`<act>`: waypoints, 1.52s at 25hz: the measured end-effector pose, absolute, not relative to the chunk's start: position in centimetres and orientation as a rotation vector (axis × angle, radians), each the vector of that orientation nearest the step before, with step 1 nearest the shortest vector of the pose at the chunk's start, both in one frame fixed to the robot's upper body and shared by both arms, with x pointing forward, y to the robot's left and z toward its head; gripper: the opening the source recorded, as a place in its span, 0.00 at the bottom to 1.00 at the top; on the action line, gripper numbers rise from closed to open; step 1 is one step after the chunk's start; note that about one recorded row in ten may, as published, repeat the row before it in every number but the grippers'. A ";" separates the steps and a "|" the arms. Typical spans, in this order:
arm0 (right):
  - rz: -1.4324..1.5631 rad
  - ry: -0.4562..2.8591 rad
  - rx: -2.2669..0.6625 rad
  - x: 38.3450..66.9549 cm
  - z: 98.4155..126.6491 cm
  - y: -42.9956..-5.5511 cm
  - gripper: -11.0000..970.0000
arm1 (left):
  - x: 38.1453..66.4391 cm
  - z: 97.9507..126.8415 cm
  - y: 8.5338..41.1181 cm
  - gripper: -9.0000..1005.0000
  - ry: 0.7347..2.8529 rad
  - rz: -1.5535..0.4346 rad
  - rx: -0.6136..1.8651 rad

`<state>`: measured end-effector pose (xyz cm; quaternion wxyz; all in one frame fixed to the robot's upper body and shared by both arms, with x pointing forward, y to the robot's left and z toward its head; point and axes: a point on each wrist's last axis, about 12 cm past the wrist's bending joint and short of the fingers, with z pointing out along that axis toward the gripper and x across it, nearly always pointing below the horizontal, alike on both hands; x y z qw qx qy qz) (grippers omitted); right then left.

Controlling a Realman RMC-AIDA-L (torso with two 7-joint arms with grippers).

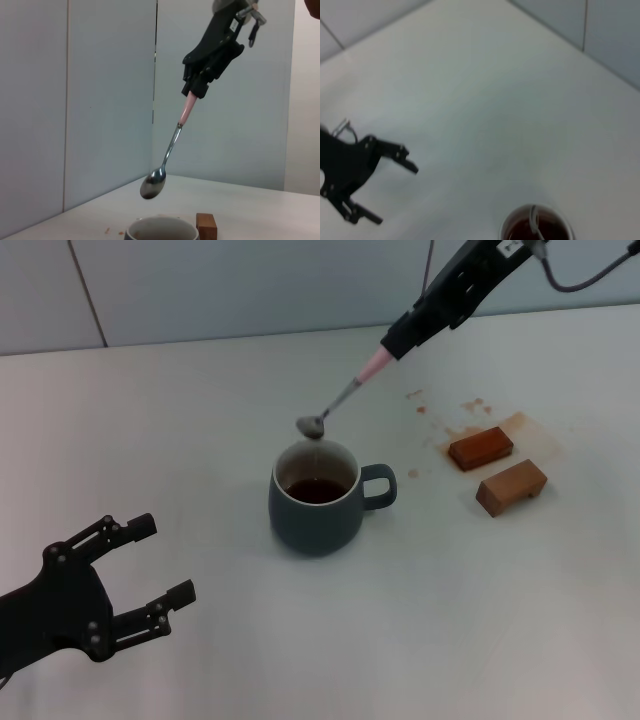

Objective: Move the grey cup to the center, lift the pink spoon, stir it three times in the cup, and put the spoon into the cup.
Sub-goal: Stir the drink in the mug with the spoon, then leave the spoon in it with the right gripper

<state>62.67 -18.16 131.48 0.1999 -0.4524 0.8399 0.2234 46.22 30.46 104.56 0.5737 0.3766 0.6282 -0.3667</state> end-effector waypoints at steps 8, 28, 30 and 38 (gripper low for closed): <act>0.526 2.450 -1.407 63.8 130.3 -14.9 0.12 | 46.3 104.5 30.3 0.86 1.474 -0.863 0.879; 0.350 2.433 -1.574 64.9 126.4 -9.2 0.12 | 46.2 104.1 30.2 0.86 1.498 -0.856 0.877; 0.310 2.448 -1.565 65.1 126.3 -9.2 0.12 | 46.1 104.1 30.2 0.86 1.499 -0.857 0.876; 0.316 2.492 -1.621 64.4 126.5 -9.1 0.12 | 46.1 104.1 30.2 0.86 1.499 -0.857 0.876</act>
